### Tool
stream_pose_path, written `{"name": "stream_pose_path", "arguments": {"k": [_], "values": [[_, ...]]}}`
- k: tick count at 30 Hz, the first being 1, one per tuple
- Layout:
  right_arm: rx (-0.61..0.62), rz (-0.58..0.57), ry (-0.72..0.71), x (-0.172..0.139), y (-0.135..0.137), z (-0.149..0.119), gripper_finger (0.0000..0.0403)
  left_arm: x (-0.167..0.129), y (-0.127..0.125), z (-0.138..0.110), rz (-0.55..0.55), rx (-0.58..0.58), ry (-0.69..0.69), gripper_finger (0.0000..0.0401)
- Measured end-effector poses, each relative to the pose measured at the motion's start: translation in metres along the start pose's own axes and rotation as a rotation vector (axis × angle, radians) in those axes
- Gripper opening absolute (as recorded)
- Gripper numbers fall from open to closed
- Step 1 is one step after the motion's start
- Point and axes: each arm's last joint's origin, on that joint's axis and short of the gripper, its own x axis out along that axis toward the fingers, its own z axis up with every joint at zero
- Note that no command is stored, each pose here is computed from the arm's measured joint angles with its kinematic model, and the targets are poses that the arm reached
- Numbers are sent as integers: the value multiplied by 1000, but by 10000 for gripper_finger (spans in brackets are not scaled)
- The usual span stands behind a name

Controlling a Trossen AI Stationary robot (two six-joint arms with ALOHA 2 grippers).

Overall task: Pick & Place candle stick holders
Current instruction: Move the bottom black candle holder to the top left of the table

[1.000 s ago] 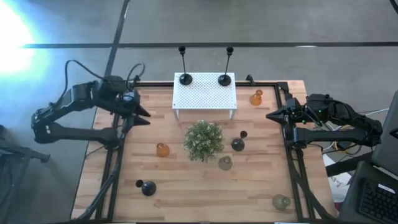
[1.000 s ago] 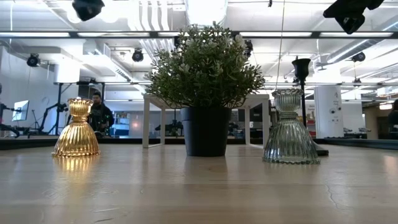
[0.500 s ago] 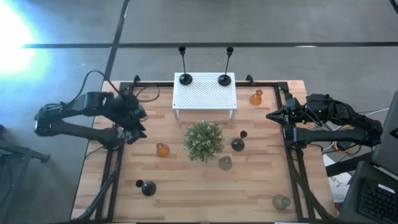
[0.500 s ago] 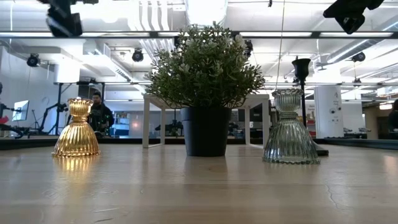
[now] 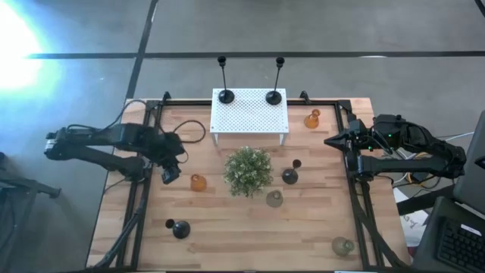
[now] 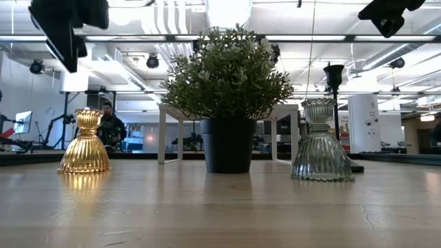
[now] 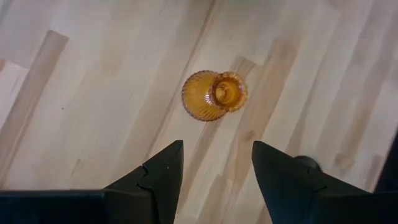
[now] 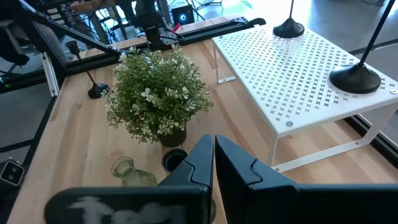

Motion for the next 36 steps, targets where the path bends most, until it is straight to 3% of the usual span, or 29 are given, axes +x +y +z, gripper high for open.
{"name": "stream_pose_path", "arguments": {"k": [12, 20, 28, 36], "values": [[0, 0, 0, 0, 0, 0, 13, 18, -8, -16, -15, 66, 239, 194], [0, 0, 0, 0, 0, 0, 13, 16, -34, -40, 14, -11, 291, 194], [0, 1, 0, 0, 0, 0, 13, 9, -67, -82, 32, -41, 235, 194], [0, 0, 0, 0, 0, 0, 13, 9, -101, -122, -35, -11, 43, 194]]}}
